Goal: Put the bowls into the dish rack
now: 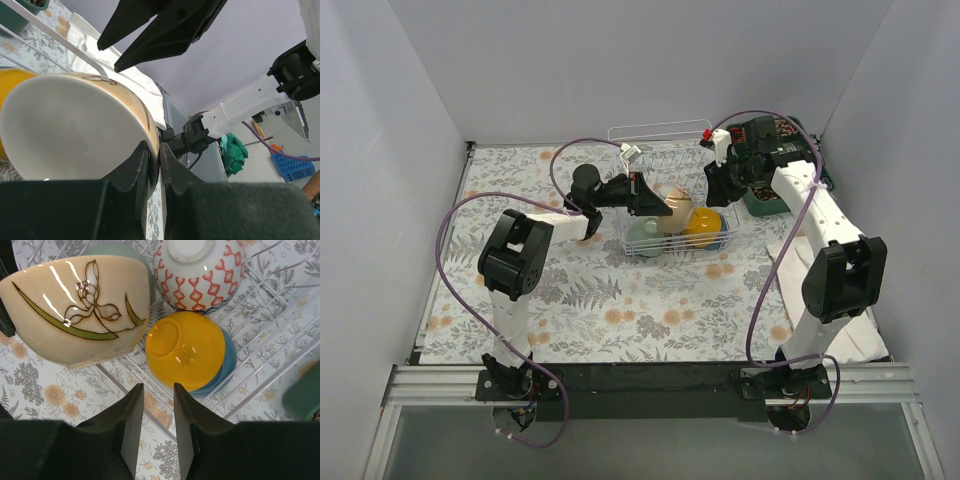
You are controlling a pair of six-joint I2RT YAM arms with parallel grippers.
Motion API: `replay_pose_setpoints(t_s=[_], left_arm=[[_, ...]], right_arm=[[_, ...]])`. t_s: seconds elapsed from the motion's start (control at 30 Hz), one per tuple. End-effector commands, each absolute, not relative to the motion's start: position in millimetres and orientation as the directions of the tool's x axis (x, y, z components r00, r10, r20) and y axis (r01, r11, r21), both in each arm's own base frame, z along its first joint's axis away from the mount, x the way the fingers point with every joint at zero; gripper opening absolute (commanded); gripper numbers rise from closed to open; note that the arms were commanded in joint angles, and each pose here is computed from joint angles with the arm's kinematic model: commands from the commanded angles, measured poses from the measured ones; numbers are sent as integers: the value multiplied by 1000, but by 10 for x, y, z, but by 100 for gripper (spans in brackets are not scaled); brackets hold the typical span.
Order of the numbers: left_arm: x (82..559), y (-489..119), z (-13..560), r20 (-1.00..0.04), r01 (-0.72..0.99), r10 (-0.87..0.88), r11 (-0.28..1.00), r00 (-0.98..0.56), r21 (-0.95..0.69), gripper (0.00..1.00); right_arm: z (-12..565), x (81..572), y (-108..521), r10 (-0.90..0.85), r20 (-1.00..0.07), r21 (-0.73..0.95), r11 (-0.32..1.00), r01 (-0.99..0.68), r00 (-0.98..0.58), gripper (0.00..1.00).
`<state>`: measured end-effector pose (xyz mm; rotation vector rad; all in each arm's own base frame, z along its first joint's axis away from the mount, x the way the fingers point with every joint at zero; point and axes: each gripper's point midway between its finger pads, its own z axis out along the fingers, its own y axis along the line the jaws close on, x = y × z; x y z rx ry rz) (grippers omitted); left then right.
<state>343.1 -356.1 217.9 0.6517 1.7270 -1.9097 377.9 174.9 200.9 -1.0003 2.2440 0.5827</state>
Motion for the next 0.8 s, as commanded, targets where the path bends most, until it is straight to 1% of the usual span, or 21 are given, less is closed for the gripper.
replay_pose_setpoints(t_s=[0.0,0.2,0.4,0.77], left_arm=[[3474,-3463,2344,-687,693,-93,-92,-721,-715,0],[3457,-3456,2216,-665,671,-87,-87,-741,-736,0],[3505,-3485,2163,-645,651,-92,-89,-759,-754,0],[3518,-3573,2086,-616,622,-87,-96,-783,-777,0]], right_arm=[[1843,3653,1863,-539,-645,190,574,-797,-542,38],[1665,3564,2025,-566,-617,230,535,-813,-547,37],[1577,3517,2045,-579,-598,237,532,-813,-554,37],[1609,3505,2140,-568,-613,248,522,-816,-549,38]])
